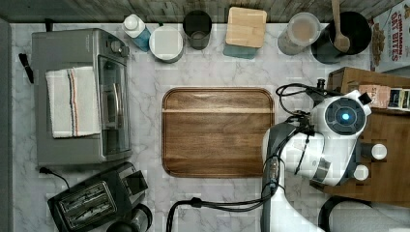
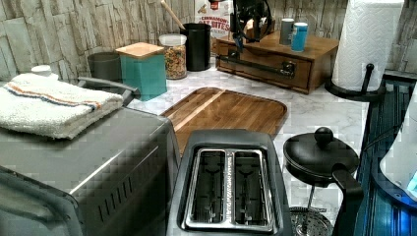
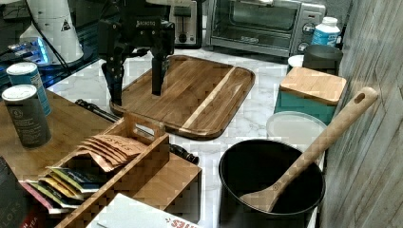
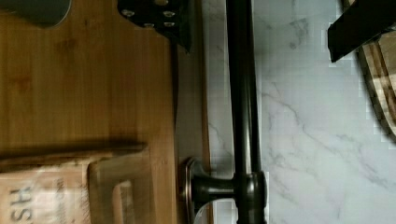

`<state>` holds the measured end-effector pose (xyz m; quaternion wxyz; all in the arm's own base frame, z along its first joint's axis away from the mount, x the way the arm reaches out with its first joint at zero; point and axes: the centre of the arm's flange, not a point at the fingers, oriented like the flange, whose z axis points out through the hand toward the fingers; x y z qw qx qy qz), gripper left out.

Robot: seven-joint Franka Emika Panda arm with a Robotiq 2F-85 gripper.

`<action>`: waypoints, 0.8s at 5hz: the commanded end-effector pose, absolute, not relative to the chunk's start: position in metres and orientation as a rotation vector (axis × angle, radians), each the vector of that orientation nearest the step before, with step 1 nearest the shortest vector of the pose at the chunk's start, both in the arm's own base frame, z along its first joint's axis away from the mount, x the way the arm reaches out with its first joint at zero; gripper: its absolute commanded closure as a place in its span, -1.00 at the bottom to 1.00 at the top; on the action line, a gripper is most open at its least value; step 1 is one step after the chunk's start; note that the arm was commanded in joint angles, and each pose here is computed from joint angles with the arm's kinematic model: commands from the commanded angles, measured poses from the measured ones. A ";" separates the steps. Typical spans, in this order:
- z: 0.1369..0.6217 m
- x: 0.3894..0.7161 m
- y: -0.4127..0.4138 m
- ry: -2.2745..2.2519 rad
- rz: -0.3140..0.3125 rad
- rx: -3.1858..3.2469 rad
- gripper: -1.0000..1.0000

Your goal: Open the drawer.

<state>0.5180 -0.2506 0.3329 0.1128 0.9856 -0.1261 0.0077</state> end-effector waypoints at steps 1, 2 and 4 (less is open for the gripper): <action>0.326 0.520 -0.266 -0.397 0.093 2.889 -1.00; 0.310 0.518 -0.266 -0.454 0.100 2.885 -1.00; 0.285 0.514 -0.259 -0.554 0.053 2.857 -1.00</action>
